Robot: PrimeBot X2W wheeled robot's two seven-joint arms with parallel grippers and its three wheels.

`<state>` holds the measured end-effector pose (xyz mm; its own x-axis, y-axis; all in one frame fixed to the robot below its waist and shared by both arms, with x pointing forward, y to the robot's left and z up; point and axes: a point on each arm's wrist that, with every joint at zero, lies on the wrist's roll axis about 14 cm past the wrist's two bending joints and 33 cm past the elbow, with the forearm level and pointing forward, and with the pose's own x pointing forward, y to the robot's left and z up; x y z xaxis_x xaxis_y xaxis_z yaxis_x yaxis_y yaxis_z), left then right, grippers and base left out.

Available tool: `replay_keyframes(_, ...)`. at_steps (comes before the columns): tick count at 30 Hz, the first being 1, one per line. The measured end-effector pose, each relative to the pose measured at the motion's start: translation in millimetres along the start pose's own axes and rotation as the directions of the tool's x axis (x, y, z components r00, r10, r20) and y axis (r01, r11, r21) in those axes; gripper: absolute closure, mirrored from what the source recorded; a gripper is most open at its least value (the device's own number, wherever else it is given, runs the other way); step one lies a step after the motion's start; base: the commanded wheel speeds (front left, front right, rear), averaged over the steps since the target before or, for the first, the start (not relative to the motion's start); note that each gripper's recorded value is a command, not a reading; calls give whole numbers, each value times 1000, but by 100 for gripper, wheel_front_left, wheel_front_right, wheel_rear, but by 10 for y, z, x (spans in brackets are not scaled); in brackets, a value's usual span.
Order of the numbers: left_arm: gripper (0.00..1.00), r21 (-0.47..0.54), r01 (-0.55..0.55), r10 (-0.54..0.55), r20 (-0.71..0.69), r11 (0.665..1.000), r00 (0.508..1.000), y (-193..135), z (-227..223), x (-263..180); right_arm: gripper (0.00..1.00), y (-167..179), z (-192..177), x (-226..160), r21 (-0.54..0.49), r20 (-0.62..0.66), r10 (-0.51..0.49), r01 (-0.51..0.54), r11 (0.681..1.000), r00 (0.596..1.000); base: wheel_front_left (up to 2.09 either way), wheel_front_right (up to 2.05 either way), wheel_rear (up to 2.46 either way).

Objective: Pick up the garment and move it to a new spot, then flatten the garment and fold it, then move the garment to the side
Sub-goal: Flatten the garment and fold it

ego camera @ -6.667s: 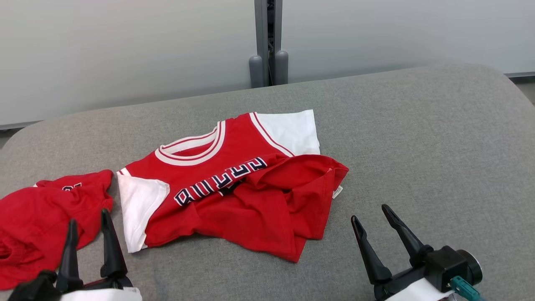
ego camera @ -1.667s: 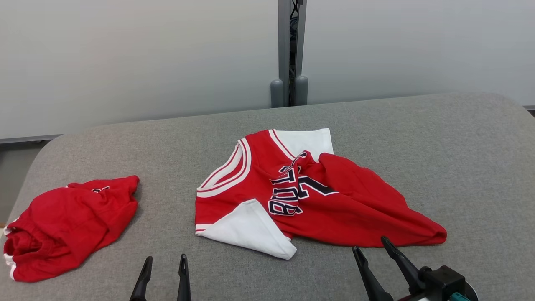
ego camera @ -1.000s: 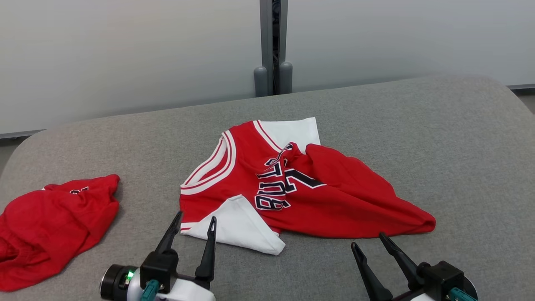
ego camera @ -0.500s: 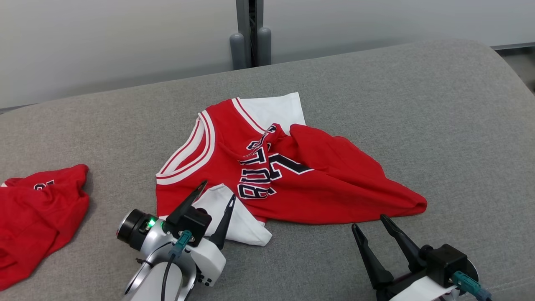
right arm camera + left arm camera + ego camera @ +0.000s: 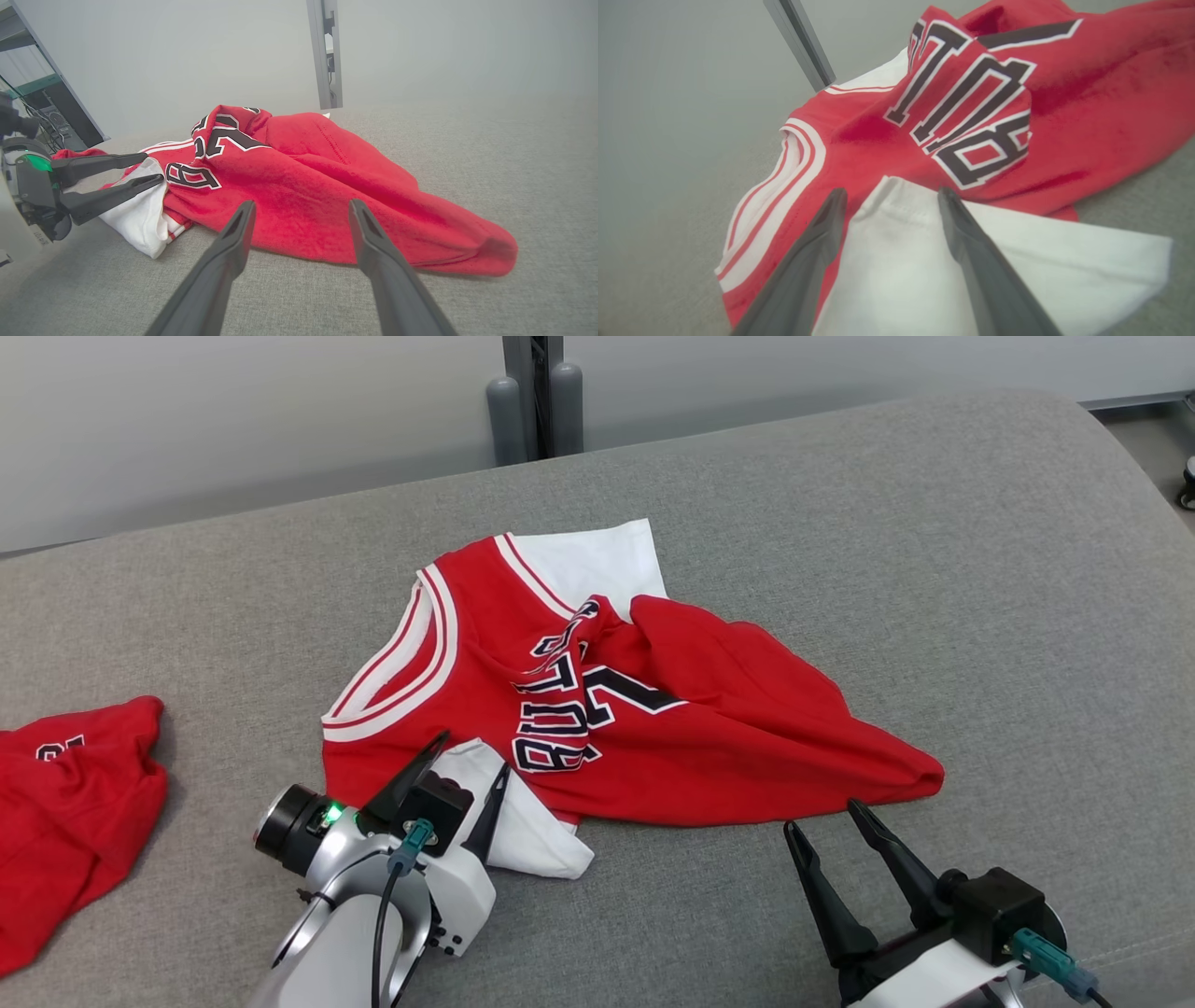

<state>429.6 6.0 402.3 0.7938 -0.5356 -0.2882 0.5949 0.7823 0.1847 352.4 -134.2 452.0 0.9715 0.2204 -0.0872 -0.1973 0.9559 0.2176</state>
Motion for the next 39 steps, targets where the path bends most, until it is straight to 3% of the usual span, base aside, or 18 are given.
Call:
replay_keyframes(2,0,-8,-5,5,-14,1000,1000,-3,-46,6,0,-4,0,5,0,0,-1,1,1000,1000,0,0,0)
replay_keyframes(3,28,-6,-3,3,-16,1000,1000,-7,-53,13,0,-4,-1,6,0,-1,-1,1,1000,1000,0,0,0)
replay_keyframes(5,98,-7,-6,6,-16,1000,1000,0,-44,34,0,-5,-3,6,2,-1,-1,1,1000,1000,0,0,0)
replay_keyframes(10,100,-13,-9,8,-26,1000,1000,0,-70,32,0,1,6,2,4,2,0,0,1000,1000,0,0,0)
replay_keyframes(17,100,-81,-94,99,67,992,993,146,160,-21,0,-86,47,-11,3,14,-27,26,1000,1000,0,0,0)
replay_keyframes(25,100,-178,-237,261,125,955,957,398,168,-490,0,-356,33,-22,-13,1,-85,85,996,996,0,0,0)
replay_keyframes(39,100,-199,-391,419,124,898,899,774,229,-950,0,-692,-147,-163,-21,-76,-143,142,990,987,0,0,0)
